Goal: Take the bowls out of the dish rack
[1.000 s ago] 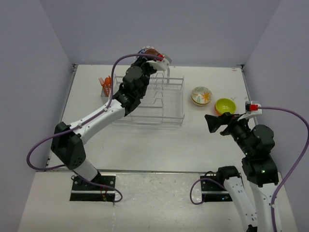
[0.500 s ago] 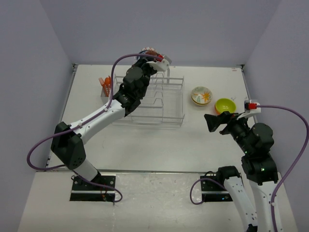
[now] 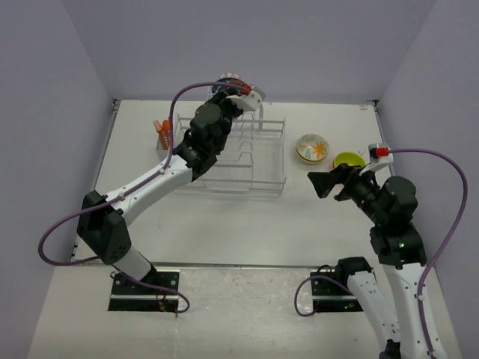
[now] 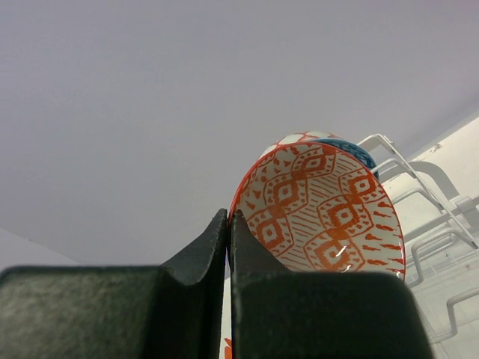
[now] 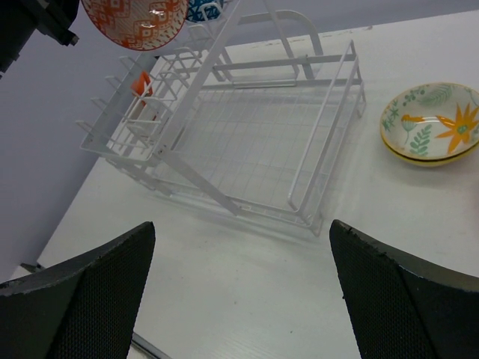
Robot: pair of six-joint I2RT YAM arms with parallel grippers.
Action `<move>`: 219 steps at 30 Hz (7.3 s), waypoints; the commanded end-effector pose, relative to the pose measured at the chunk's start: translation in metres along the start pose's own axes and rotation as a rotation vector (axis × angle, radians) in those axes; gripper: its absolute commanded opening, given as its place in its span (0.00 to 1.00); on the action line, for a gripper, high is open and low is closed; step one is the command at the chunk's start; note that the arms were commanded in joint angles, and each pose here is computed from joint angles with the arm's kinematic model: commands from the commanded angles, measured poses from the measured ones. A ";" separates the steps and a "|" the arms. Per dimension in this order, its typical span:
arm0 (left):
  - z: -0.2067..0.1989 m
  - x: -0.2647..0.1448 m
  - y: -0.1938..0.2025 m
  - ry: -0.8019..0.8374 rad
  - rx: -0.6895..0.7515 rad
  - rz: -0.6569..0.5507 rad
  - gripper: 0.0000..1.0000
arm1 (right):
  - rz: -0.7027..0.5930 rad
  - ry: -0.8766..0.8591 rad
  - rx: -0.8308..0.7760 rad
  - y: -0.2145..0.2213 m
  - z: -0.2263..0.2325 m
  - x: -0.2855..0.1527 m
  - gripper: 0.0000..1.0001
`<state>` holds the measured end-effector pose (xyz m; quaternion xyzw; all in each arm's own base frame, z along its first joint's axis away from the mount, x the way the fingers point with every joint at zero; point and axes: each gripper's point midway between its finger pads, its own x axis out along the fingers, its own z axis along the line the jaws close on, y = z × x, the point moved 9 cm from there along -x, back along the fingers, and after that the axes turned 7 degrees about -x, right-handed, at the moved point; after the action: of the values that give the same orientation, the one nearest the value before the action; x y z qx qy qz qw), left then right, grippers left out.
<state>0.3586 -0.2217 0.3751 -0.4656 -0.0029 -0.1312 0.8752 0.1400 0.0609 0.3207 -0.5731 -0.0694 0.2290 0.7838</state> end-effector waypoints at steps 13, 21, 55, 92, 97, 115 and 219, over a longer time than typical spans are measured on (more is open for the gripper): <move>0.046 -0.037 -0.044 -0.067 -0.209 -0.145 0.00 | 0.008 -0.227 0.096 -0.042 0.008 0.069 0.98; 0.048 -0.042 -0.044 -0.059 -0.222 -0.147 0.00 | -0.004 -0.357 0.116 -0.069 0.017 0.116 0.96; 0.044 -0.057 -0.061 0.068 -0.425 -0.201 0.00 | 0.095 -0.462 0.001 -0.071 0.086 0.267 0.17; 0.102 -0.146 -0.057 -0.064 -0.824 0.219 1.00 | 0.900 0.650 0.206 0.115 -0.127 0.095 0.00; 0.111 -0.133 -0.050 -0.087 -0.816 0.240 1.00 | 0.930 0.675 0.227 0.119 -0.142 0.104 0.00; 0.111 -0.054 -0.042 -0.038 -0.534 0.184 1.00 | 0.618 0.738 0.183 0.035 -0.115 0.064 0.99; 0.033 0.080 -0.016 0.013 0.465 -0.143 0.00 | -0.066 0.030 -0.077 -0.008 0.000 -0.015 0.99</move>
<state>0.4581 -0.2221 0.3569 -0.2191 0.0342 -0.1566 0.9624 0.1294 0.0512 0.3244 -0.5958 -0.0591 0.2011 0.7753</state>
